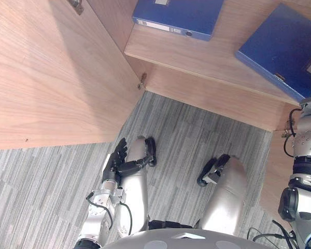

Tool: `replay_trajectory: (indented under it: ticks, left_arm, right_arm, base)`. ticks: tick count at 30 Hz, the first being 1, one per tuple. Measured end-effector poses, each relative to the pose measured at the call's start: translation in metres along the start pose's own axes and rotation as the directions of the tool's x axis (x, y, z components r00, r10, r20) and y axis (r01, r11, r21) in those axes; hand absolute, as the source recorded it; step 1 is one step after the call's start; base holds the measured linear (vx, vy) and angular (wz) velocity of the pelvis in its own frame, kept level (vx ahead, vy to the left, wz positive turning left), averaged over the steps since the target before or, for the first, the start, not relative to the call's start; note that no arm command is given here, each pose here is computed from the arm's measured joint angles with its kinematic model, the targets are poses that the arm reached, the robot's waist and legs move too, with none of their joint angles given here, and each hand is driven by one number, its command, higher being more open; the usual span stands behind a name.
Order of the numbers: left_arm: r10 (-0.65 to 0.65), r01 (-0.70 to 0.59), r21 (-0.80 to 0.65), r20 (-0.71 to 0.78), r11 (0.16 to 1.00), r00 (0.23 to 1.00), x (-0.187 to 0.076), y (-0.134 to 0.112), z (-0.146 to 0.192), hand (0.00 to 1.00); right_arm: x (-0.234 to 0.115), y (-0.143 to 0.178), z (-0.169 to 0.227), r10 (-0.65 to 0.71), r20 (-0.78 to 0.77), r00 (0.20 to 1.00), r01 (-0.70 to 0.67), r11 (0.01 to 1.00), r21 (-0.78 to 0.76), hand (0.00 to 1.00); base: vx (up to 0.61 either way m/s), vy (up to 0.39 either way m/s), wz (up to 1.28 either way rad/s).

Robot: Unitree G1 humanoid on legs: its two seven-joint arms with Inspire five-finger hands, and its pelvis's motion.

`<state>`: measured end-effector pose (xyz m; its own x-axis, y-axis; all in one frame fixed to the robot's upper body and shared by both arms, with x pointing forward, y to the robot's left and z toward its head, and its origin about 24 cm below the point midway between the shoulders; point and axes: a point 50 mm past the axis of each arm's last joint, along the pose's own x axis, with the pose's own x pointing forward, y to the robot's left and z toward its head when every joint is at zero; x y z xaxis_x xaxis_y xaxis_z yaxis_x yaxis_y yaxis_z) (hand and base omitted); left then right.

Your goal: Walk over to the cabinet, pick up the folder, carry it to the office cabinet, place the folder inside the office cabinet, then close the office cabinet door

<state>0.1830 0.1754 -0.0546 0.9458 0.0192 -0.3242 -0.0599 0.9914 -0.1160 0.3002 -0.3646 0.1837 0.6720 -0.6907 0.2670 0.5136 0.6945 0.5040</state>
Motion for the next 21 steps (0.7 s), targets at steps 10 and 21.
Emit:
replay_trajectory:
  ticks: [10, 21]
  left_arm:
    - [0.001, -0.001, 0.002, 0.001, 1.000, 1.000, 0.000, 0.000, 0.000, 1.00]
    - [0.006, -0.006, 0.001, 0.008, 1.000, 1.000, 0.000, 0.005, 0.001, 1.00]
  right_arm:
    - [-0.035, 0.019, -0.007, 0.205, 0.028, 0.978, -0.198, 0.969, -0.145, 0.00]
    - [-0.059, 0.022, -0.021, 0.340, -0.028, 0.940, -0.338, 0.915, -0.223, 0.00]
  base:
    - [0.00, 0.000, -0.02]
    - [-0.01, 0.004, -0.01]
